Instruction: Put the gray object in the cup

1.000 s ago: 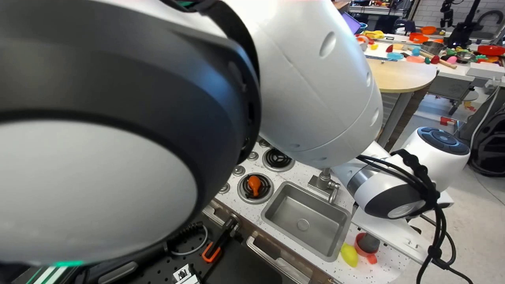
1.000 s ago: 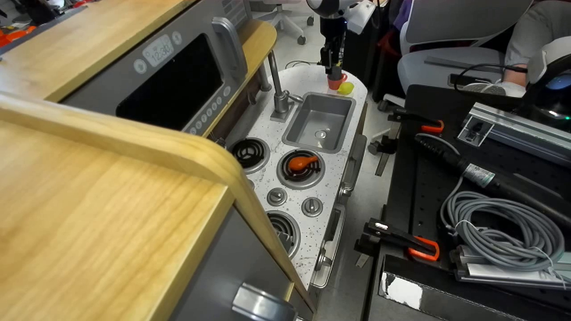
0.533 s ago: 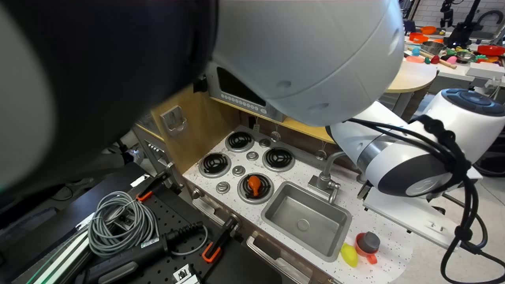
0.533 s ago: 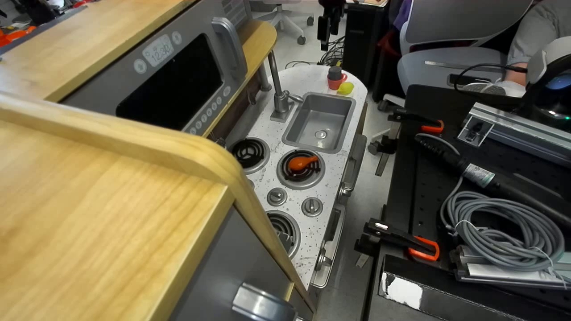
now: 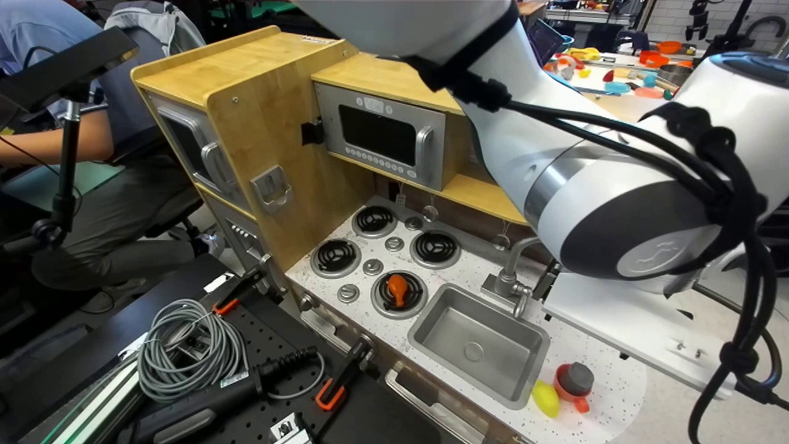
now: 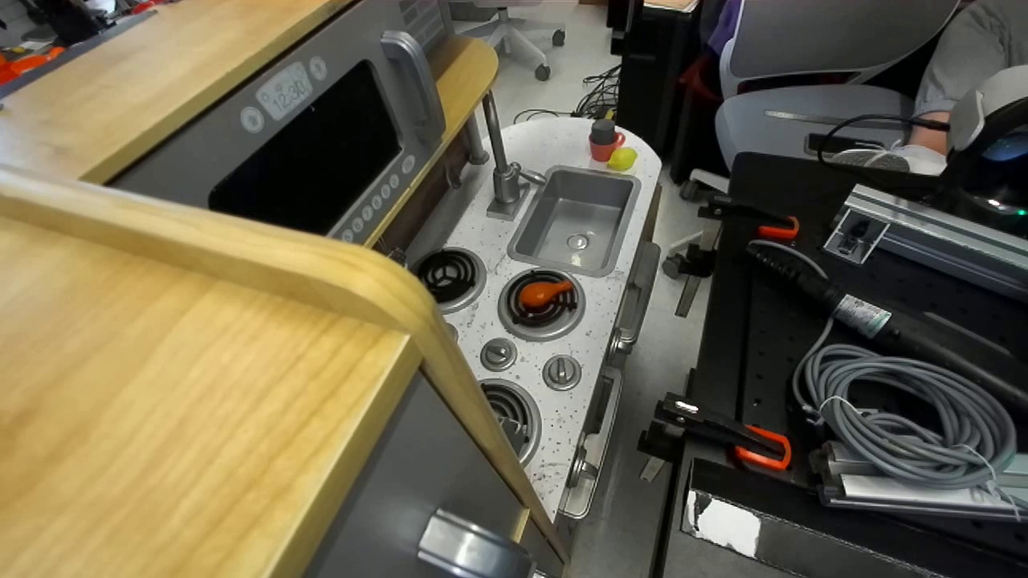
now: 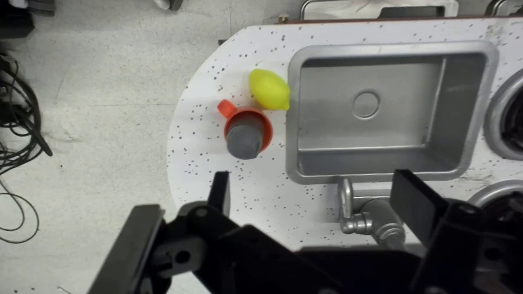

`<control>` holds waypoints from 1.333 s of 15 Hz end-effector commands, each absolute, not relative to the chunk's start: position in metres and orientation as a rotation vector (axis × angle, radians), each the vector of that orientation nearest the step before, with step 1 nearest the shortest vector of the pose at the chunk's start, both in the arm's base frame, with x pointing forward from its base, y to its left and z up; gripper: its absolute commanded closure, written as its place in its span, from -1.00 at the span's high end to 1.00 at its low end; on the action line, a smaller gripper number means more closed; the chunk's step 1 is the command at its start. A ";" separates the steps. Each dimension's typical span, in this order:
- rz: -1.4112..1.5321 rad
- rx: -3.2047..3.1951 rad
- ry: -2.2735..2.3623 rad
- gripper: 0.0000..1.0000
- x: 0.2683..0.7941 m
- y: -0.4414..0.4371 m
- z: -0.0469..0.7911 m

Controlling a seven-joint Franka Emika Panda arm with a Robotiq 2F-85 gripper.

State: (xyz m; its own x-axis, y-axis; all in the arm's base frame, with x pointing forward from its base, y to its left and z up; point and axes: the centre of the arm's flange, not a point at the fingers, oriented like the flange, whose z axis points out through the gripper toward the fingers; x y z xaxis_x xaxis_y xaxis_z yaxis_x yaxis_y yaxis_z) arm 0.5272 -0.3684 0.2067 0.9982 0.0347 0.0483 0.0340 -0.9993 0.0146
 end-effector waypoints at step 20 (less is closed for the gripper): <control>0.050 3.155 0.075 1.00 0.503 -0.350 0.214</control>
